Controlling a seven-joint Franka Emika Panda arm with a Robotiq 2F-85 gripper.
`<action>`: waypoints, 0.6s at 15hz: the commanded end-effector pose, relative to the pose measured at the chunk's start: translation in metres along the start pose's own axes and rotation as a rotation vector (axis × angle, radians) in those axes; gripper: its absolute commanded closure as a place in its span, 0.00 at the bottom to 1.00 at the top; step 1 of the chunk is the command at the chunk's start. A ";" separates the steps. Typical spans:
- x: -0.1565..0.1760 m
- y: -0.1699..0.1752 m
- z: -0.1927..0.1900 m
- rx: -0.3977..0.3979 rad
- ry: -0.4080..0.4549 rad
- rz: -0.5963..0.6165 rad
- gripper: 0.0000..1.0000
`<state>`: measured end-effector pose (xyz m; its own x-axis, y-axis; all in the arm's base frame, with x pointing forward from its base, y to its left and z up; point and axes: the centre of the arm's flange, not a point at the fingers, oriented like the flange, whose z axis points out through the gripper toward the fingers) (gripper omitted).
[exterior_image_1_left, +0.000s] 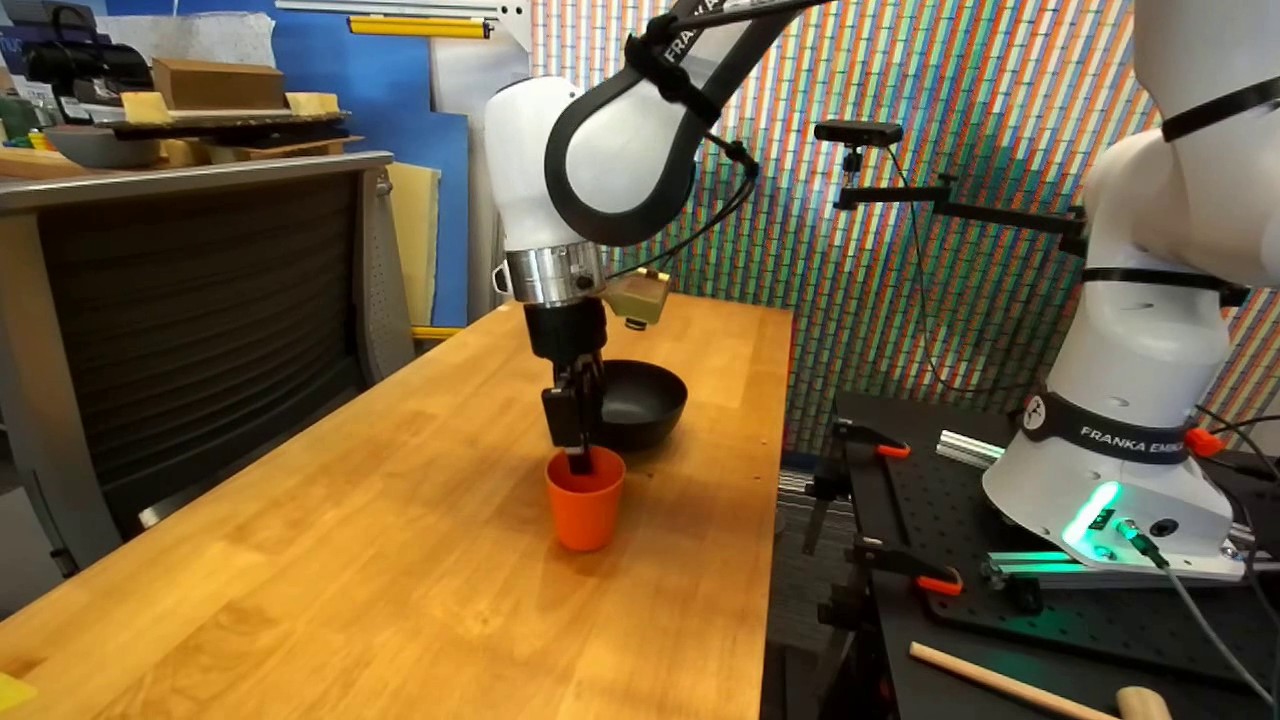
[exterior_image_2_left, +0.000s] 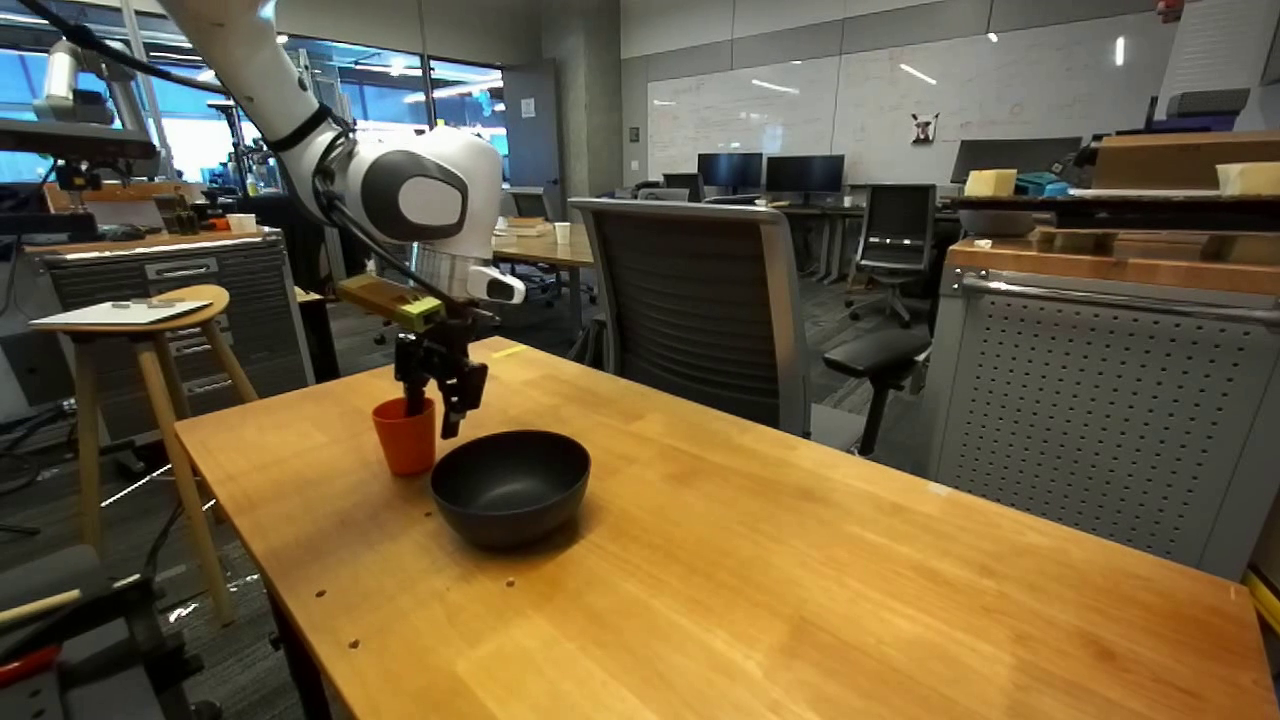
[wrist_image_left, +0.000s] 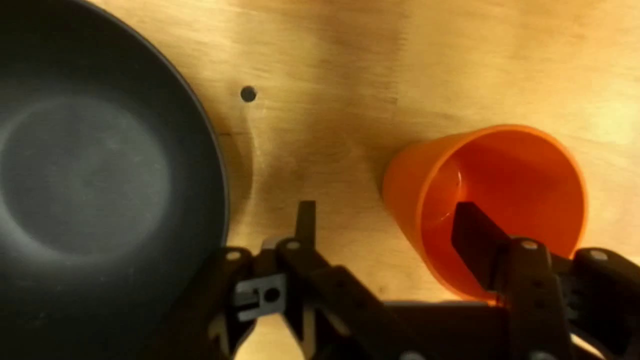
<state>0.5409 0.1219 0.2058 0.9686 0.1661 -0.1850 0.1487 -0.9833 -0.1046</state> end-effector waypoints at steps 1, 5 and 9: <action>-0.004 -0.006 0.000 -0.073 0.125 0.009 0.58; -0.012 -0.001 -0.004 -0.079 0.171 0.035 0.89; -0.025 0.007 -0.021 -0.053 0.200 0.067 0.97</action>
<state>0.5383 0.1202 0.2093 0.9920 0.1227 -0.0290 0.1214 -0.9917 -0.0434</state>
